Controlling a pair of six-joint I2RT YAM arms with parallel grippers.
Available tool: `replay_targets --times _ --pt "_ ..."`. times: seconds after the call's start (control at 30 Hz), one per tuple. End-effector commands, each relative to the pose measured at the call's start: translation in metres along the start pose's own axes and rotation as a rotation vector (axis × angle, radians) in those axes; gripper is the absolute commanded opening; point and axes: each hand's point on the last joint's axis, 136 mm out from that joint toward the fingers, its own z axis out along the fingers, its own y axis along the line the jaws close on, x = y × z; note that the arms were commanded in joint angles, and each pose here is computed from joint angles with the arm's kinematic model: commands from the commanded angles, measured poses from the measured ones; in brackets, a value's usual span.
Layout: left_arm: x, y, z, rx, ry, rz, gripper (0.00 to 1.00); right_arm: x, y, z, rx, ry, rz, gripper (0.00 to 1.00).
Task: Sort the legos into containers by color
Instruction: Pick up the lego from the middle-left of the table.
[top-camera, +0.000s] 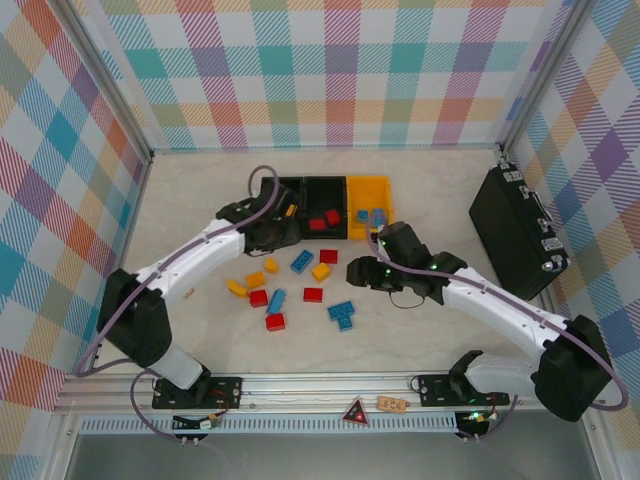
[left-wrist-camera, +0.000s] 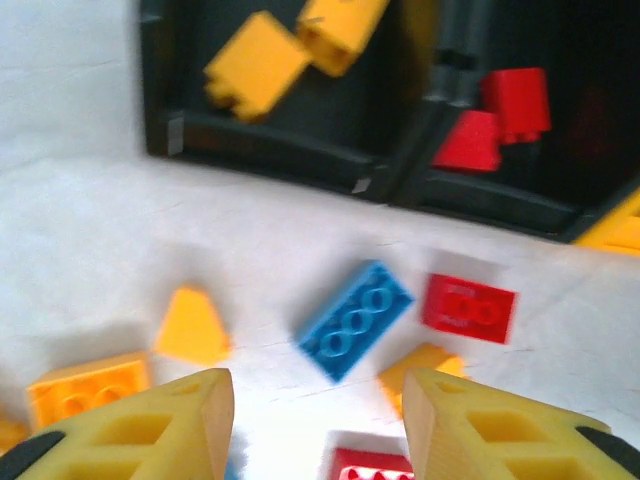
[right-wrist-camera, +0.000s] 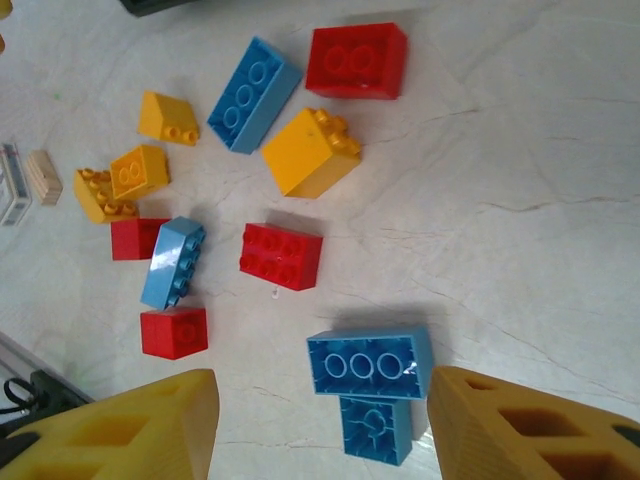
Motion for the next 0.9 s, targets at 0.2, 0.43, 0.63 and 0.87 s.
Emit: replay_targets --times 0.2,0.43,0.63,0.87 --pt "0.017 0.081 -0.012 -0.116 -0.045 -0.166 0.61 -0.006 0.058 0.018 -0.123 0.026 -0.15 0.65" --pt "0.043 0.129 0.0 -0.199 -0.007 -0.302 0.68 -0.001 0.071 0.034 -0.128 0.067 -0.171 0.67" --pt "0.064 0.146 0.021 -0.245 0.024 -0.367 0.68 0.0 0.07 0.035 -0.12 0.067 -0.168 0.67" --pt "0.072 0.156 0.039 -0.289 0.037 -0.381 0.58 0.003 0.063 0.035 -0.1 0.066 -0.155 0.67"
